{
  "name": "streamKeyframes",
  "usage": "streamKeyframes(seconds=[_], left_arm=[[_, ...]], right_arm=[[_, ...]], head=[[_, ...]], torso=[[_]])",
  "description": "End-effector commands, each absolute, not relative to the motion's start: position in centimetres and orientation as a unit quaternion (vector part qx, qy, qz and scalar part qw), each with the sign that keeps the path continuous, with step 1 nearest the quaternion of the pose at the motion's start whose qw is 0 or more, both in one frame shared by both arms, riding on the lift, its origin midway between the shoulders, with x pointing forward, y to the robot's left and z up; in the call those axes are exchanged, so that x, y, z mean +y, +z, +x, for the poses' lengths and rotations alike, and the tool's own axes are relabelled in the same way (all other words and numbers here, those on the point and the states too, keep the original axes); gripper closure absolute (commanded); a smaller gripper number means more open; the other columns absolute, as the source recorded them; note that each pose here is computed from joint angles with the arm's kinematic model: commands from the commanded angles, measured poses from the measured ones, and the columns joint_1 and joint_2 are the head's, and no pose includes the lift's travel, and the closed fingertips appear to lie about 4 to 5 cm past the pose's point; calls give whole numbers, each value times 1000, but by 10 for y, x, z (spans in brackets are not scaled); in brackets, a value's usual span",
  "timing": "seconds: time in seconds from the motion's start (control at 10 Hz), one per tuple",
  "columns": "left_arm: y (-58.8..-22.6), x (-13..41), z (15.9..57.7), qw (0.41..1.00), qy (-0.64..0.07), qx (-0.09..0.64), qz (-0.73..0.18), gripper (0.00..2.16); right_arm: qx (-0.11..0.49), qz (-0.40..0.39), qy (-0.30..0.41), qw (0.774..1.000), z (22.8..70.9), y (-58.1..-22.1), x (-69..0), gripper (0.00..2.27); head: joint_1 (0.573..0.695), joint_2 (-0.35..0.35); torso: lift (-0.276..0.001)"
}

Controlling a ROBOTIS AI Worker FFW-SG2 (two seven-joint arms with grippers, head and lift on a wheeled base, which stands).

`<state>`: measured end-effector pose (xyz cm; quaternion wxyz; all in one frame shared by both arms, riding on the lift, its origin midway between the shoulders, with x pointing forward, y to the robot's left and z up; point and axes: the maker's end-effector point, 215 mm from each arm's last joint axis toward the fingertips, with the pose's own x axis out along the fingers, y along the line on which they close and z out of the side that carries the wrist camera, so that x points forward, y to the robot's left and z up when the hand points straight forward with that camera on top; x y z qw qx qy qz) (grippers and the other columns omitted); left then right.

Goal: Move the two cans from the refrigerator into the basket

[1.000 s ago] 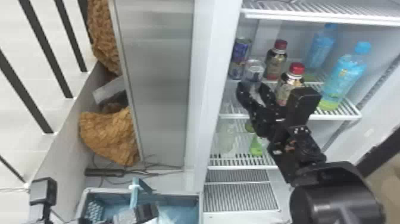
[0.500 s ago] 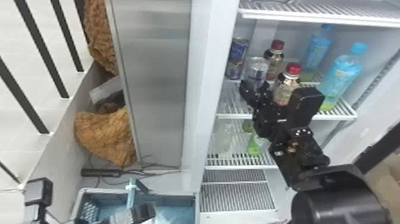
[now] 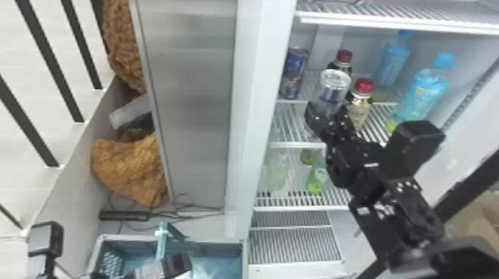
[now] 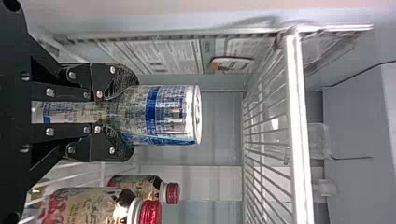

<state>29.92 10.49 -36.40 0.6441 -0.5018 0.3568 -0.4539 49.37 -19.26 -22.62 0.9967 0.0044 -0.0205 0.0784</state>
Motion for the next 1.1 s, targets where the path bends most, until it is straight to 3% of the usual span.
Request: streamKeyframes(seconds=[0.0, 0.5, 1.0], left_arm=[[-364, 105, 300, 644, -453, 356, -503, 1191], [-362, 103, 302, 645, -455, 352, -503, 1191], [-361, 105, 304, 647, -454, 350, -502, 1191]], right_arm=[[-11, 17, 86, 996, 471, -224, -187, 1283], [73, 61, 134, 986, 396, -248, -155, 1283], [193, 111, 231, 947, 349, -314, -104, 1283]], head=[[695, -126], [695, -108], [695, -27]], torso=[[-31], [-31], [-31]])
